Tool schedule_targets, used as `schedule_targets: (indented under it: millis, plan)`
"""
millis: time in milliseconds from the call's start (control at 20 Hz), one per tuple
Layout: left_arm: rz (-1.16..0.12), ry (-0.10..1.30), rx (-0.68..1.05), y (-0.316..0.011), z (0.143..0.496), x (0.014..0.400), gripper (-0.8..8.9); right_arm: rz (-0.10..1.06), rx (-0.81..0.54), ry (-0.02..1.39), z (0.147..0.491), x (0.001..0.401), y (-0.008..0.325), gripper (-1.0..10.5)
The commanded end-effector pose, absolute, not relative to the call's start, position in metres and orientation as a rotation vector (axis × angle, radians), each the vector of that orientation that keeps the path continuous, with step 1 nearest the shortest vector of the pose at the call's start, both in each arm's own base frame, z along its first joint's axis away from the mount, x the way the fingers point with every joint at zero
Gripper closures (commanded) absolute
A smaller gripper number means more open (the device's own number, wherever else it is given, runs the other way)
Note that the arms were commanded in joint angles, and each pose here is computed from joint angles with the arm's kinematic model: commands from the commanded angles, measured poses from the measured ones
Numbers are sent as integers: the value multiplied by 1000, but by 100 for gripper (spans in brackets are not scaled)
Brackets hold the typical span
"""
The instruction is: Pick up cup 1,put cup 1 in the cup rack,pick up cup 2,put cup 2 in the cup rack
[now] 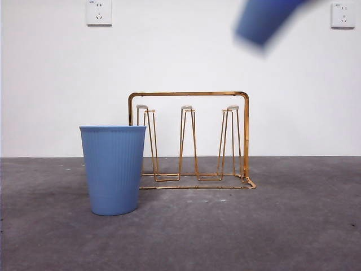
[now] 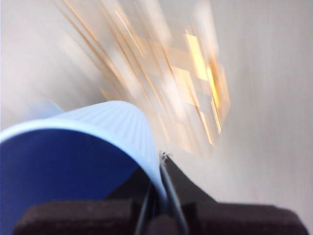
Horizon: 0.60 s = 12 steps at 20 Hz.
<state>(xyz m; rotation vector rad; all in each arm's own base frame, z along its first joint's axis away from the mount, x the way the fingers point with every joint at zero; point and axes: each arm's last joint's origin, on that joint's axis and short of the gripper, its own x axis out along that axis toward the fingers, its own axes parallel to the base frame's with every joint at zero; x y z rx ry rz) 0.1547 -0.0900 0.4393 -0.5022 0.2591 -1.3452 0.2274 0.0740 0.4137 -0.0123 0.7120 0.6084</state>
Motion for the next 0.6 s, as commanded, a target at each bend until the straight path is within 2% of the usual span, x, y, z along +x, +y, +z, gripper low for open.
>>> schedule_targets:
  millis: [50,300,600]
  plan:
    - [-1374,201,-591,-96,451,152,158,674,57,475,461,192,66,963]
    - [-1431,7,-681,-115,467,147,158,763,96,45,529,133,52,963]
    - [-1489,-182,-804,-149,473,142,158,839,142,-279,565,97,43,963]
